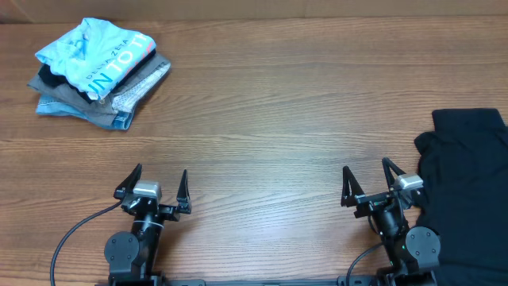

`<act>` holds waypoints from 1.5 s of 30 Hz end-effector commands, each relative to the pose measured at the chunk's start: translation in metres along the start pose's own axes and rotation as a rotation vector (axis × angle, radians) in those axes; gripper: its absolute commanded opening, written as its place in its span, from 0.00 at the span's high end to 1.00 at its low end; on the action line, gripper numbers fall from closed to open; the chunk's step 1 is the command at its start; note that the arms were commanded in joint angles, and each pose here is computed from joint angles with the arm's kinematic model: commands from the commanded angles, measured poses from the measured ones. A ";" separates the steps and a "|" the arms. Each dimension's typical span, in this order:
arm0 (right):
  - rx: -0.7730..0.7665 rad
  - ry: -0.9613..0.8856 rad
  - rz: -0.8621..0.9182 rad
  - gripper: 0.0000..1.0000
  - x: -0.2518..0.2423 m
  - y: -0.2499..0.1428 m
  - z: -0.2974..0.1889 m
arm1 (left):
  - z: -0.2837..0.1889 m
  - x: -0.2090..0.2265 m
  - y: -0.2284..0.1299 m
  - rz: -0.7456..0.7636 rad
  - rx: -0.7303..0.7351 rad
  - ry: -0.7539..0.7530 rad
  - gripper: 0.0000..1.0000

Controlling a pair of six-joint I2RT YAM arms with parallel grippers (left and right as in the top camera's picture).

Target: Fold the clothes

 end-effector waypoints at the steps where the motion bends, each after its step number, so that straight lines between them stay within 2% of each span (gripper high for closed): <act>1: -0.006 0.002 -0.005 0.00 -0.001 -0.002 0.000 | 0.000 0.001 0.000 0.016 -0.008 0.010 0.00; 45: -0.006 0.002 -0.004 0.00 -0.001 -0.002 0.000 | 0.000 0.001 0.000 -0.005 -0.008 0.007 0.00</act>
Point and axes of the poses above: each gripper's point midway between its finger pads, its own z axis out along the fingers, its own x axis along the line the jaws close on, y = z × x, the point moved 8 cm from there along -z, back along the fingers, and after that the axes turned 1 degree about z, right-handed, at the moved point
